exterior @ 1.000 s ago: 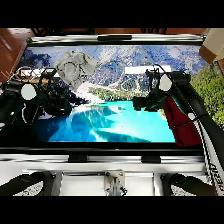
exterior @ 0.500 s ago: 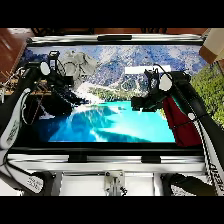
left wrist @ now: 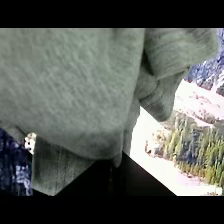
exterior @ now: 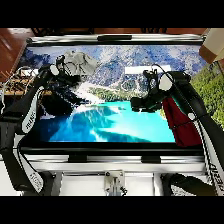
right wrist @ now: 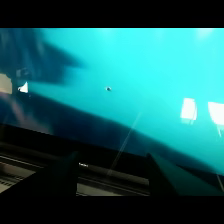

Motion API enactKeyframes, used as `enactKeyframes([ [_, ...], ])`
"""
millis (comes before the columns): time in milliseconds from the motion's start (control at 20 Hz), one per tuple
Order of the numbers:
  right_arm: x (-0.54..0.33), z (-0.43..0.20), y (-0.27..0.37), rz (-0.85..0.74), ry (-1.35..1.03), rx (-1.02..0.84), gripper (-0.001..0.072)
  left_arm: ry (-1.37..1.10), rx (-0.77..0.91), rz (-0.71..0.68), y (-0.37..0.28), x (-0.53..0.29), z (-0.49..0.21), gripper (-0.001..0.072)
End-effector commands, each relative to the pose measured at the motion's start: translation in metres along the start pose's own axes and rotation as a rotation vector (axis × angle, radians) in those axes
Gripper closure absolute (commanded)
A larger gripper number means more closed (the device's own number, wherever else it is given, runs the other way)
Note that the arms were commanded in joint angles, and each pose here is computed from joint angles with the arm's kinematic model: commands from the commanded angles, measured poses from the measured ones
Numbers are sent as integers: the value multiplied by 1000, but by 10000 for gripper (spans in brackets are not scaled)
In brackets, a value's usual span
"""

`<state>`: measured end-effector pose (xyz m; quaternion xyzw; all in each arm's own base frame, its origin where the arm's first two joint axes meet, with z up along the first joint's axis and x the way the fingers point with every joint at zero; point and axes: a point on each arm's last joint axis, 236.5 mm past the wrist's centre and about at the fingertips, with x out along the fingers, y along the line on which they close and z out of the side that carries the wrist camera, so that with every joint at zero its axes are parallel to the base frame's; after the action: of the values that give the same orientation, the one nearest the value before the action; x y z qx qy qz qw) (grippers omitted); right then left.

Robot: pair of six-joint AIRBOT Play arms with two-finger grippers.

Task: Fold the shirts.

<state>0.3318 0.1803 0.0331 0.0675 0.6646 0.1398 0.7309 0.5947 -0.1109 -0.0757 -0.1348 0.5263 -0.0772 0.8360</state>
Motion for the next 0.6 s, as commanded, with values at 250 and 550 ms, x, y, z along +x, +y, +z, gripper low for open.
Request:
enactKeyframes([
  [250,-39,-11,-25,-122,-54,-45,166,-230,267,-127,-96,-171,63,675],
  [550,-155,-52,-46,-221,-320,-24,166,-492,502,-347,-241,-401,-7,675],
])
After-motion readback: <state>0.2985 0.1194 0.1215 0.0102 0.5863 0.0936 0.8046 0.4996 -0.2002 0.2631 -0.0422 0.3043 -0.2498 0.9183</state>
